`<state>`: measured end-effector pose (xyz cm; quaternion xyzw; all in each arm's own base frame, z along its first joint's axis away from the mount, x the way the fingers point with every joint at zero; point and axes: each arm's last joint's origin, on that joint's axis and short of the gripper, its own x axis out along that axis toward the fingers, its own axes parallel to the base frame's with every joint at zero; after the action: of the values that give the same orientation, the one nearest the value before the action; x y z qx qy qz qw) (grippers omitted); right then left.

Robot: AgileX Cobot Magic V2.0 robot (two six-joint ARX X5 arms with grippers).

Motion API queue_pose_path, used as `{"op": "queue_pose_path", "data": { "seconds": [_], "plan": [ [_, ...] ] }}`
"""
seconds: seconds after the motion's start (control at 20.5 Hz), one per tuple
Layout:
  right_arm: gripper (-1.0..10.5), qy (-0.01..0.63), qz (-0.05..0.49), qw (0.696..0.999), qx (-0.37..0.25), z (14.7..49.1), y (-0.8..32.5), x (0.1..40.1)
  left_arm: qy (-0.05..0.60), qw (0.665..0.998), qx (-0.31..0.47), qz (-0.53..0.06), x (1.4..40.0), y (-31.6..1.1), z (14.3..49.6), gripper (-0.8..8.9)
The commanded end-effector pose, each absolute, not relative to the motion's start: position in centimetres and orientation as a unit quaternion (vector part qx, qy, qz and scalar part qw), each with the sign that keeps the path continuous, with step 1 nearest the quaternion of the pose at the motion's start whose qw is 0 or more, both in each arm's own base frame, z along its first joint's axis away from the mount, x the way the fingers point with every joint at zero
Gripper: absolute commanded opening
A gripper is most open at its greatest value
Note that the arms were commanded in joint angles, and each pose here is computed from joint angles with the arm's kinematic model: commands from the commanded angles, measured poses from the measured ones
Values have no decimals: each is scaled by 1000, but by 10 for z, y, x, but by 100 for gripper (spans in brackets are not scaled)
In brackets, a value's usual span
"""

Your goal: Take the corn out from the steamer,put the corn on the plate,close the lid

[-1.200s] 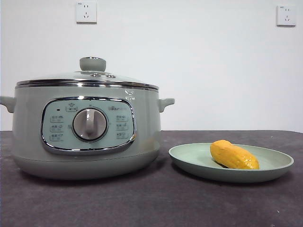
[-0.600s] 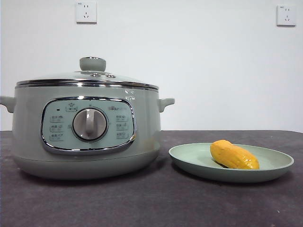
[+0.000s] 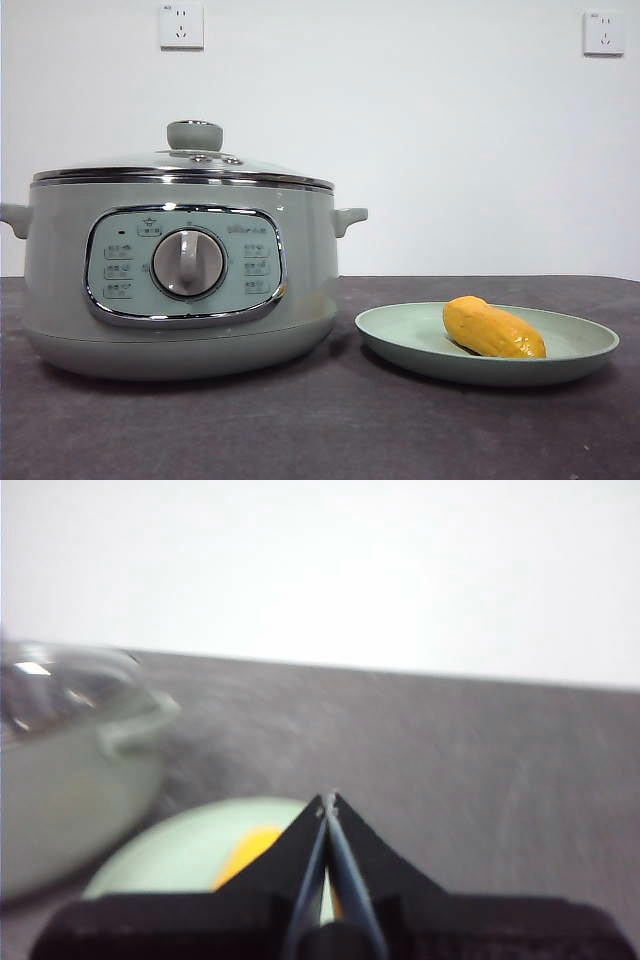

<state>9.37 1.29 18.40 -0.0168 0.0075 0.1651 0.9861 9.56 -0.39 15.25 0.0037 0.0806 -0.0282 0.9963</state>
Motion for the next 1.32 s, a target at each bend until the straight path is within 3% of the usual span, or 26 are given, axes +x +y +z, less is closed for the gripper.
{"op": "queue_pose_path", "data": {
  "seconds": [0.05,0.44,0.73,1.32],
  "plan": [
    [2,23,151,988,6,169,10,94,86,996,0,-29,96,-4,148,-2],
    [2,105,94,990,28,150,5,93,89,996,0,-29,96,-4,147,-2],
    [2,107,22,992,62,150,1,94,90,996,0,-29,96,-4,147,-2],
    [2,107,23,992,61,150,1,94,90,996,0,-29,96,-4,147,-2]
  ]
}}
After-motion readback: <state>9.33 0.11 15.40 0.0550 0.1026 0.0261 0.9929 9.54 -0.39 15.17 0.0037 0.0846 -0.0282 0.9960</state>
